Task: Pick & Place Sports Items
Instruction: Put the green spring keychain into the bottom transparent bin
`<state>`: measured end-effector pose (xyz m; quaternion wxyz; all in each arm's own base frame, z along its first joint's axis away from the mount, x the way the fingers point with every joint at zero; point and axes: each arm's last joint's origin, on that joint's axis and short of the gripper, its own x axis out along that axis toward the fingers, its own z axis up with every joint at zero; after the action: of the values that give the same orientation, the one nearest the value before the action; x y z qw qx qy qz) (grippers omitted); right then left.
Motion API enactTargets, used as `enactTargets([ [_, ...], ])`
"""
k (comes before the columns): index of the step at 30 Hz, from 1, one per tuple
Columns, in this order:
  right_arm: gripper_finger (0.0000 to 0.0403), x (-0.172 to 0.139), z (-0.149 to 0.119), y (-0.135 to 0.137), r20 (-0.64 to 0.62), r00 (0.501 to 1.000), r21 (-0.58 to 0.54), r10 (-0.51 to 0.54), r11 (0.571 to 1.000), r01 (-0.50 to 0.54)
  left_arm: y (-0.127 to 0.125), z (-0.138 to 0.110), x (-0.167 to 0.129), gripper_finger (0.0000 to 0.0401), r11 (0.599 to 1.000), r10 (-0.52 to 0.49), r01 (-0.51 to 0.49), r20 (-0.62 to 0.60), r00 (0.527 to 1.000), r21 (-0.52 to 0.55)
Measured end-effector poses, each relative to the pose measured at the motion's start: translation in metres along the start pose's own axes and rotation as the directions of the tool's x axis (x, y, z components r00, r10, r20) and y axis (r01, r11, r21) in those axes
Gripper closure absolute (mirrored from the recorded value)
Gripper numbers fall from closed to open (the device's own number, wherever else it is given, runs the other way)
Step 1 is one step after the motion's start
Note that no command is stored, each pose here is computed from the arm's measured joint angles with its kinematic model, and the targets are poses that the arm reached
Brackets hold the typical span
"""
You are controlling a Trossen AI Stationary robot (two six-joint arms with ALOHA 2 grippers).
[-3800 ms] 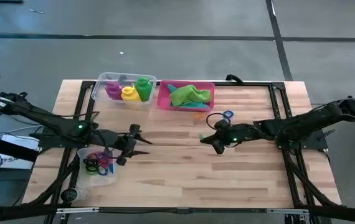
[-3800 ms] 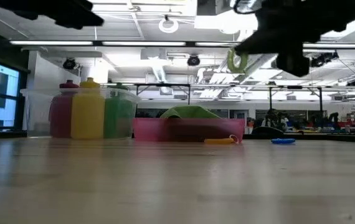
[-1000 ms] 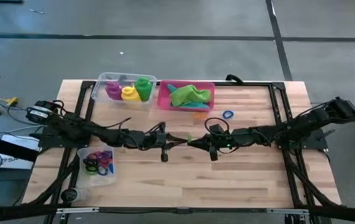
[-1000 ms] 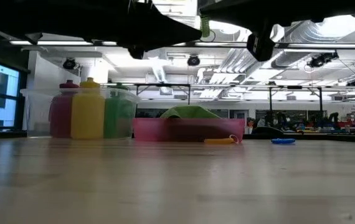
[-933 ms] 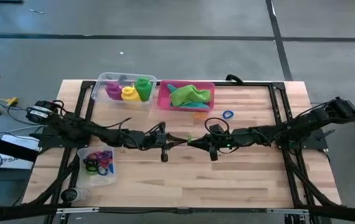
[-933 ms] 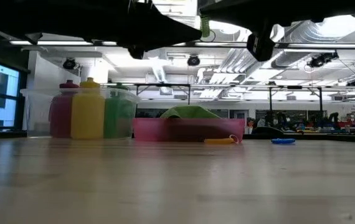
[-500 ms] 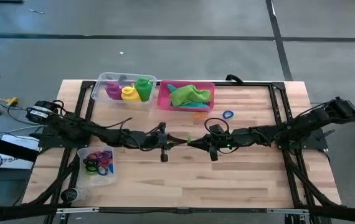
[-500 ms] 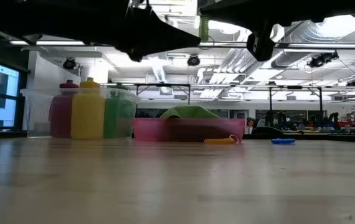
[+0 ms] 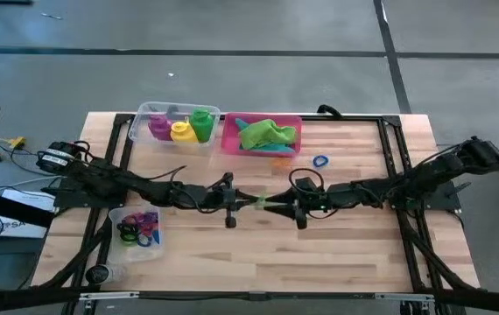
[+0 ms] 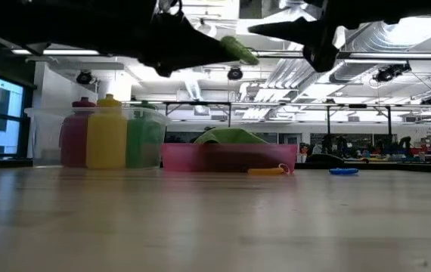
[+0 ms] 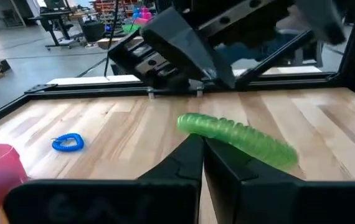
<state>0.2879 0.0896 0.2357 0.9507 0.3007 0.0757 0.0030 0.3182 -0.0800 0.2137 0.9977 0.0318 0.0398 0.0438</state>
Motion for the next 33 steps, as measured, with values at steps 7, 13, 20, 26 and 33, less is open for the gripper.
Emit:
enactTargets([
  [7,0.0181,0.000,0.001,-0.001,0.029,0.999,-0.001,-0.038,0.999,0.038,0.002,-0.004,-0.005,0.0401,1.000,-0.002,0.005,-0.104,0.995,0.031],
  [13,0.0180,0.000,0.001,-0.001,0.026,0.999,-0.005,-0.040,0.999,0.040,0.007,-0.001,-0.018,0.0401,0.999,0.001,0.007,-0.218,0.976,0.034],
  [20,0.0180,0.000,0.000,-0.001,0.019,0.999,0.001,-0.038,0.999,0.038,0.010,0.016,-0.047,0.0401,0.999,-0.021,0.030,-0.305,0.952,0.026],
  [26,0.0183,0.000,0.000,-0.002,0.018,0.999,-0.001,-0.038,0.999,0.038,0.011,0.037,-0.097,0.0401,0.997,-0.081,0.068,-0.394,0.916,-0.046],
  [33,0.0196,0.000,0.000,-0.002,0.019,0.999,-0.002,-0.039,0.999,0.039,0.017,0.052,-0.168,0.0401,0.971,-0.217,0.136,-0.475,0.853,-0.198],
])
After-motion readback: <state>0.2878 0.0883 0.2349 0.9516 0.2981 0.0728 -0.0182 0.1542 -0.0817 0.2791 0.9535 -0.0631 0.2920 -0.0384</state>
